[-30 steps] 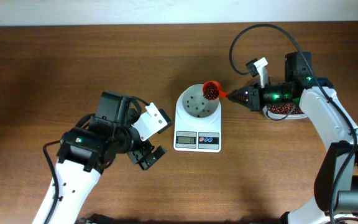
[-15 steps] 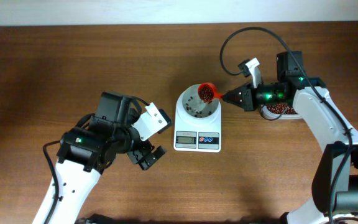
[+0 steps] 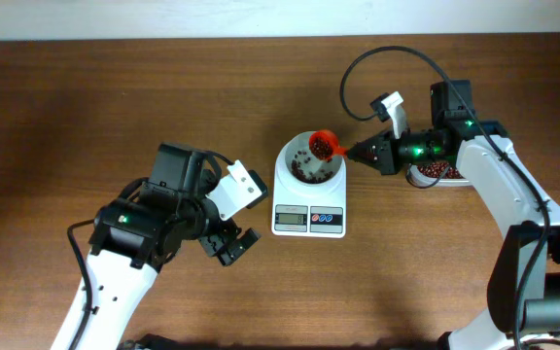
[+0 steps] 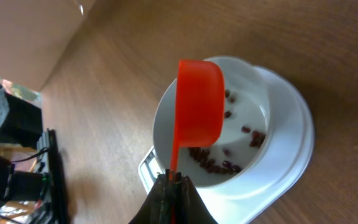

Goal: Scoop and weigh 50g on scale
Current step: 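Tilt the scoop over the white bowl to pour beans, then carry the empty scoop back to the bean tub with the right gripper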

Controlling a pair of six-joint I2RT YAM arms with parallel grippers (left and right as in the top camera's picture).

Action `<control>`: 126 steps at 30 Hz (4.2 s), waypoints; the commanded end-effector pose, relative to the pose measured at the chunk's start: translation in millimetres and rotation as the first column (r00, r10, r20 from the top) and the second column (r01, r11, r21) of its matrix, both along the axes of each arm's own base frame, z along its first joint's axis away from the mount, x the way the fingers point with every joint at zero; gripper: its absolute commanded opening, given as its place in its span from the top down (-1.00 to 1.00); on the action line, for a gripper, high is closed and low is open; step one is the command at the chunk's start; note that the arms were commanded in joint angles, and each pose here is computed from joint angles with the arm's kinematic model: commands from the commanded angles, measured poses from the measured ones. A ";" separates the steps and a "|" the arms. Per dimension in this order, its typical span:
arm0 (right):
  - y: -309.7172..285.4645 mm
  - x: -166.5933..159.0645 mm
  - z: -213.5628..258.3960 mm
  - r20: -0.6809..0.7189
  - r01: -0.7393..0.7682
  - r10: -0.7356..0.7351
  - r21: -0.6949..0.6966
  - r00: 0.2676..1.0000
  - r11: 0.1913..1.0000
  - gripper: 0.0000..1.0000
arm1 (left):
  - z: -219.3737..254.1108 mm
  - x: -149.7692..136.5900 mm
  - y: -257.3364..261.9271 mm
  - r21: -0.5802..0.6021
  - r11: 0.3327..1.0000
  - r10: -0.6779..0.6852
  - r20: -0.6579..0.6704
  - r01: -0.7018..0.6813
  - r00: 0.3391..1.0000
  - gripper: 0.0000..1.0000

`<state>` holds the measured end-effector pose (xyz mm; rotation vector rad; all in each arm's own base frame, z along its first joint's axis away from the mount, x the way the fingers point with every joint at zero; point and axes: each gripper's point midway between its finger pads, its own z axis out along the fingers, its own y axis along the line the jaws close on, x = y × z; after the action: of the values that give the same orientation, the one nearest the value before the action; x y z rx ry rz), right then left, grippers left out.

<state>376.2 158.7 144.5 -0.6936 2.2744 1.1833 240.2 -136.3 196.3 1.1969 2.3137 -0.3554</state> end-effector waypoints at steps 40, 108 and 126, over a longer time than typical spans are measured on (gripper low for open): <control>2.0 11.8 -4.5 0.316 -0.143 0.218 -0.244 0.923 0.959 0.92 | 9.1 3.7 -1.1 -0.013 1.000 -0.014 0.029 0.014 0.999 -0.98; -60.9 -89.9 131.7 0.009 0.478 -0.496 -0.278 0.868 0.833 0.92 | 9.1 3.7 -1.1 -0.013 1.000 -0.014 0.029 0.014 0.999 -0.98; -118.7 -123.7 117.6 0.164 0.615 -0.627 -0.487 0.762 0.620 0.92 | 9.1 3.7 -1.1 -0.013 1.000 -0.014 0.029 0.014 0.999 -0.98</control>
<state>245.5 64.6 269.7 -0.0673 2.5501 0.4138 241.2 -135.5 197.2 1.1917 2.3132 -0.3532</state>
